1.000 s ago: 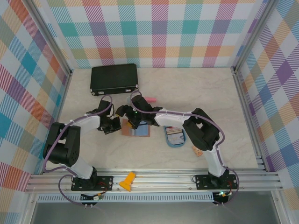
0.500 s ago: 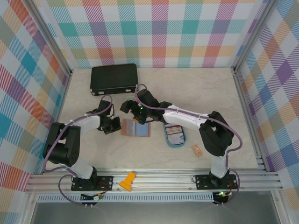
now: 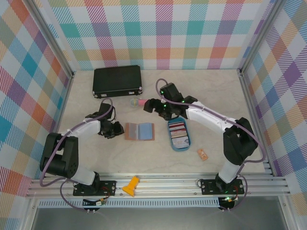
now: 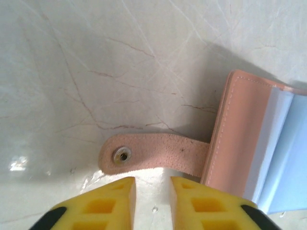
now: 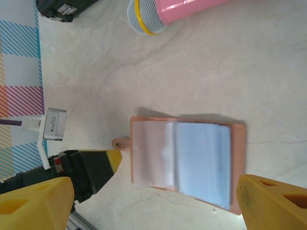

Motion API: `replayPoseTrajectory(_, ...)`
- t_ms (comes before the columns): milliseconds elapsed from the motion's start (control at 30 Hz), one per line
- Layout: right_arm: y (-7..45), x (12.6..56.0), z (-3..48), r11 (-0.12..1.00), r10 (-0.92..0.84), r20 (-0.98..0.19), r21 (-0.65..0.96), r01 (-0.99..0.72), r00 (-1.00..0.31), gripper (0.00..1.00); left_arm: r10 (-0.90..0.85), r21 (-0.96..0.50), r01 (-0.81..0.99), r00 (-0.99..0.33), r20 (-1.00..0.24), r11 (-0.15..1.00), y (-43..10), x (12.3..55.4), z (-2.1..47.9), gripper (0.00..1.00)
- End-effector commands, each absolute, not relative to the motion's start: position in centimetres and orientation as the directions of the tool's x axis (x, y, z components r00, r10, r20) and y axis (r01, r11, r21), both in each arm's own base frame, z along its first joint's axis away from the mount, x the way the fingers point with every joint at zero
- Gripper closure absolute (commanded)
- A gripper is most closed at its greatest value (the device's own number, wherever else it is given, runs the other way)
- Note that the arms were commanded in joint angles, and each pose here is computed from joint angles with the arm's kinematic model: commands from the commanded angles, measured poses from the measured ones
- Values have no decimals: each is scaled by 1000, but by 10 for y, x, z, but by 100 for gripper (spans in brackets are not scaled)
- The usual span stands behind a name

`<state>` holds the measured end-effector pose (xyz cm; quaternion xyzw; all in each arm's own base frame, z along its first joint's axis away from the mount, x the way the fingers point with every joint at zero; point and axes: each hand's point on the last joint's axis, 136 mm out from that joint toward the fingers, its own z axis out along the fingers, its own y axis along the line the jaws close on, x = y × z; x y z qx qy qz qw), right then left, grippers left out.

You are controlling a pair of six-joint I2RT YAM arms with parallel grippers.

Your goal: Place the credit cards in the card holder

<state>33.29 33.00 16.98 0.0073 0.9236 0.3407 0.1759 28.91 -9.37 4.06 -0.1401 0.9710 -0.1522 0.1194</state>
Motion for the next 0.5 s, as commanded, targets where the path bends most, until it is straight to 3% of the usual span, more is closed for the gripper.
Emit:
replayPoseTrajectory(0, 314, 320, 175, 772, 16, -370, 595, -224, -929, 12, -311, -284, -248, -928, -203, 926, -84, 281, 53, 62)
replayPoseTrajectory(133, 290, 319, 178, 789, -14, -388, 562, -249, -921, 12, -322, -267, -256, -914, -247, 929, -77, 282, 75, 51)
replayPoseTrajectory(467, 248, 294, 182, 805, -295, -444, 361, -470, -846, 21, -242, -483, -14, -877, -414, 876, -122, 281, 151, 42)
